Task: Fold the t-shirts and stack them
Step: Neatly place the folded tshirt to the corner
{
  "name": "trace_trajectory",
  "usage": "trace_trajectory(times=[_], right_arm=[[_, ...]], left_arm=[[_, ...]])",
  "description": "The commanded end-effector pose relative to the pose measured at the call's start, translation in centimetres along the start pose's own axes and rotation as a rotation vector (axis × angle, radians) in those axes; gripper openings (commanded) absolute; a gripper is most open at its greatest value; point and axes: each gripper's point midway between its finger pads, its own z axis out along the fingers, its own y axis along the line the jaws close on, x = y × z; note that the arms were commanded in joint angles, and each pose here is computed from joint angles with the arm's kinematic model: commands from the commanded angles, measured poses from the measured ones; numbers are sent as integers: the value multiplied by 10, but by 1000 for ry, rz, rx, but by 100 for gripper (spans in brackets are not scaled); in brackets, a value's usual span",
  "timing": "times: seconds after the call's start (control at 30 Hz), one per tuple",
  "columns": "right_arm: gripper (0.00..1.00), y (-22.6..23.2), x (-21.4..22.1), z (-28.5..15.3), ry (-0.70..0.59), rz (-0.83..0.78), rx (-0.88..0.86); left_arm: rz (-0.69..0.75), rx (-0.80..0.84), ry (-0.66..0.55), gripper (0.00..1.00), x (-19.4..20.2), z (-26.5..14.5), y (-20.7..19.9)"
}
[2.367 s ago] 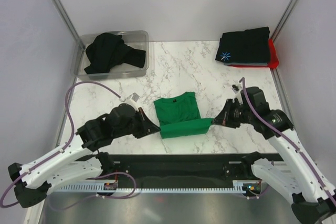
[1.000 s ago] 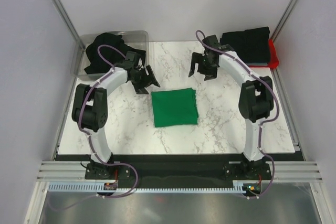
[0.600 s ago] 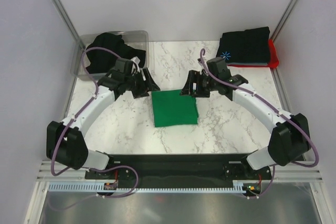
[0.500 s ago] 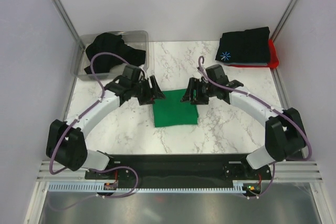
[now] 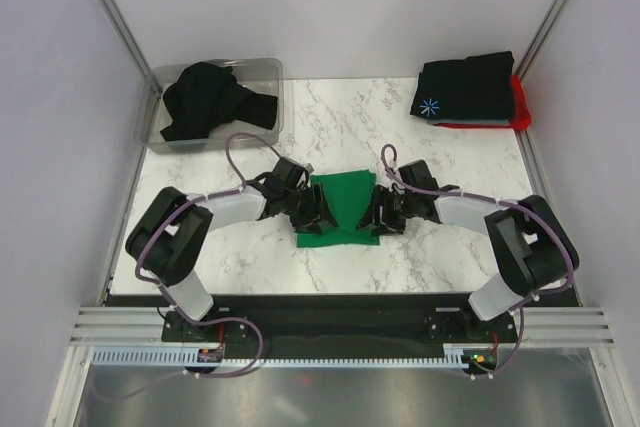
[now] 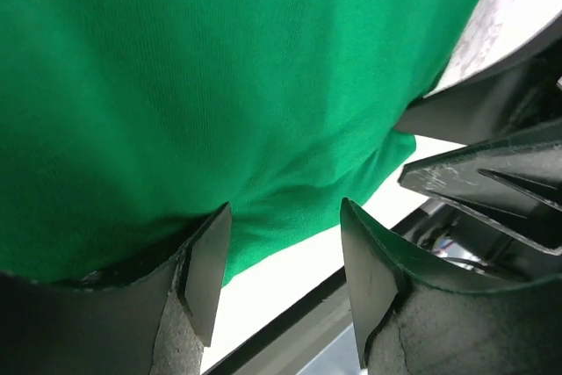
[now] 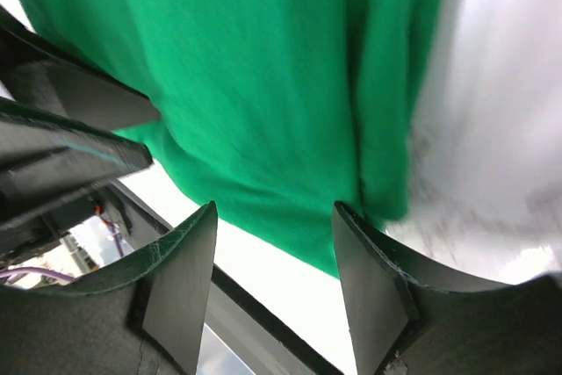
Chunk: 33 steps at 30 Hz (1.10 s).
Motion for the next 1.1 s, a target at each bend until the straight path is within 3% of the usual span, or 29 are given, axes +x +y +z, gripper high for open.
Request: trace_trajectory(times=[0.0, 0.13, 0.23, 0.27, 0.37, 0.53, 0.67, 1.07], right_arm=[[63, -36, 13, -13, -24, 19, 170], [67, -5, -3, -42, -78, -33, 146], [82, 23, -27, -69, -158, -88, 147], [87, 29, -41, -79, -207, -114, 168], [90, 36, -60, -87, -261, -154, 182], [89, 20, -81, -68, -225, -165, 234], [85, 18, -106, -53, -219, -175, 196], [79, -3, -148, 5, -170, -120, 70]], left_arm=[[86, -174, -11, 61, 0, -9, 32], [218, -171, -119, 64, -38, -54, -12], [298, -137, -180, 68, -52, -95, -46], [310, -134, -190, 69, -53, -104, -51], [329, -134, -204, 71, -45, -131, -57], [319, -155, -232, 71, -14, -164, -38], [320, -195, -351, 71, 5, -204, -15], [266, -179, -631, 72, 19, -252, 14]])
